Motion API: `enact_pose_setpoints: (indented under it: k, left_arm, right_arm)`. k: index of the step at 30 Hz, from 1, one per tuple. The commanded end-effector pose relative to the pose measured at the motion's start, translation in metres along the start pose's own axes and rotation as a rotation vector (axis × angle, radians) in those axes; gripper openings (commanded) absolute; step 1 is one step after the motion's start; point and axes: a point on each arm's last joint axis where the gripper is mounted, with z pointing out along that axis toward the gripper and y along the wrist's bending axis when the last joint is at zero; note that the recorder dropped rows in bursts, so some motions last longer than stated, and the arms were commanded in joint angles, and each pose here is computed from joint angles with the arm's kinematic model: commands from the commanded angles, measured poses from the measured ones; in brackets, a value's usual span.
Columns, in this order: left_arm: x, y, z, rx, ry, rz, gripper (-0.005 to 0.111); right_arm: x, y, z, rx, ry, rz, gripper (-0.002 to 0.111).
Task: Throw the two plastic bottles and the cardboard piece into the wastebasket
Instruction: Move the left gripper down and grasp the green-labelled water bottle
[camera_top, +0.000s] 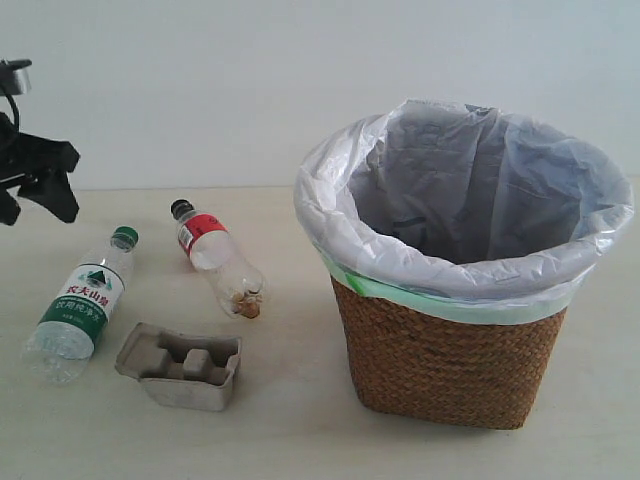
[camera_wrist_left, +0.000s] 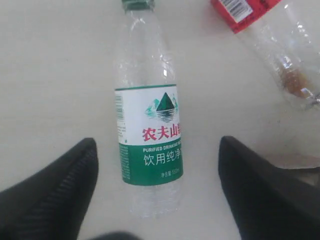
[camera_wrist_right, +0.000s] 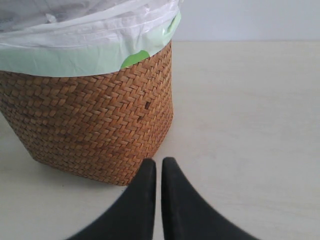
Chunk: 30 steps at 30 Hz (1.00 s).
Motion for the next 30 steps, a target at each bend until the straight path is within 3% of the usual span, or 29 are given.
enact_pose_setpoints:
  k: [1,19,30]
  left_arm:
    - [0.004,0.001,0.015,0.029,0.098,0.000,0.064]
    - [0.012,0.005,0.034,0.034,0.223,-0.006,0.065]
    - [0.021,0.010,0.081,0.055,0.374,-0.027,0.065]
  right_arm:
    - [0.000,0.000,0.000,0.004,-0.009,-0.006,0.000]
    - [0.000,0.000,0.000,0.004,-0.009,-0.006,0.000]
    - [0.000,0.000,0.000,0.004,-0.009,-0.006,0.000]
